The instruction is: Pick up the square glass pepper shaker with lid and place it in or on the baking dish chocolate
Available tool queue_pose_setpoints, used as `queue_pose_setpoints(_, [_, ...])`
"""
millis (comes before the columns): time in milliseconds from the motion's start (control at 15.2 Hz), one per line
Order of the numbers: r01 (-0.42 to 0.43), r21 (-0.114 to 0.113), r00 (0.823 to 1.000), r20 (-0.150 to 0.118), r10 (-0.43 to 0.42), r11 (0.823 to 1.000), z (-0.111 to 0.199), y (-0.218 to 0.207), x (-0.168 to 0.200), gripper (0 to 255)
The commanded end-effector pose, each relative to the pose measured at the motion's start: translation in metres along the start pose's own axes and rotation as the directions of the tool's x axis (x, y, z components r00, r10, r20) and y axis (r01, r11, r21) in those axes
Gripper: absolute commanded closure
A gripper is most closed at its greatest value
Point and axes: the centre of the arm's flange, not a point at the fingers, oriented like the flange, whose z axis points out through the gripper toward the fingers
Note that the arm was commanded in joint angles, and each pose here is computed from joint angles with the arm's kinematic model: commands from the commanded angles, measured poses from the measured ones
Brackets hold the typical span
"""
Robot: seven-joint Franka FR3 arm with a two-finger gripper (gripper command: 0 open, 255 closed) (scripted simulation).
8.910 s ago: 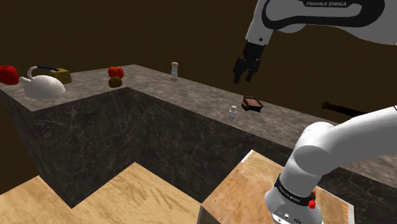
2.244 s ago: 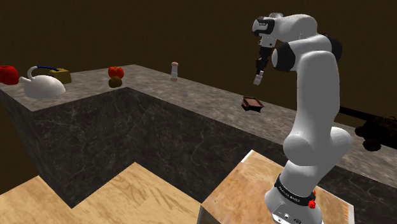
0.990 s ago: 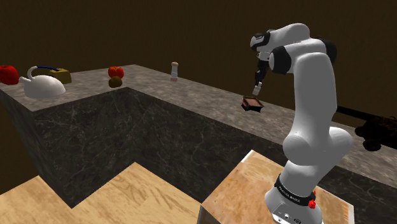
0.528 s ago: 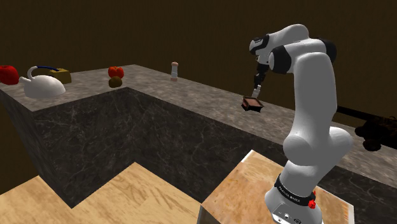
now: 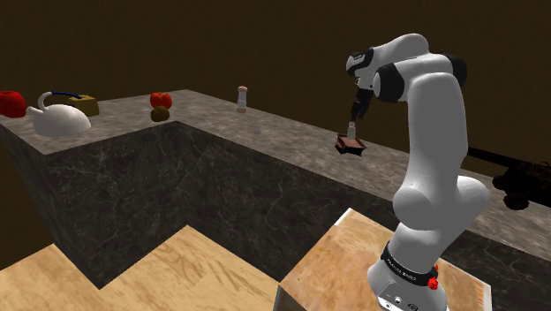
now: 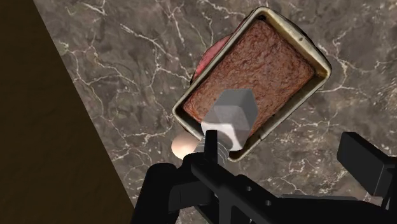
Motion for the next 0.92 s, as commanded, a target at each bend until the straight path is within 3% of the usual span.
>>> queue_pose_setpoints(0, [0.000, 0.000, 1.000, 0.000, 0.000, 1.000, 0.000, 0.000, 0.000, 0])
queue_pose_setpoints(66, [0.000, 0.000, 1.000, 0.000, 0.000, 1.000, 0.000, 0.000, 0.000, 0])
queue_pose_setpoints(330, [0.000, 0.000, 1.000, 0.000, 0.000, 1.000, -0.050, 0.000, 0.000, 0])
queue_pose_setpoints(858, [0.000, 0.000, 1.000, 0.000, 0.000, 1.000, -0.050, 0.000, 0.000, 0])
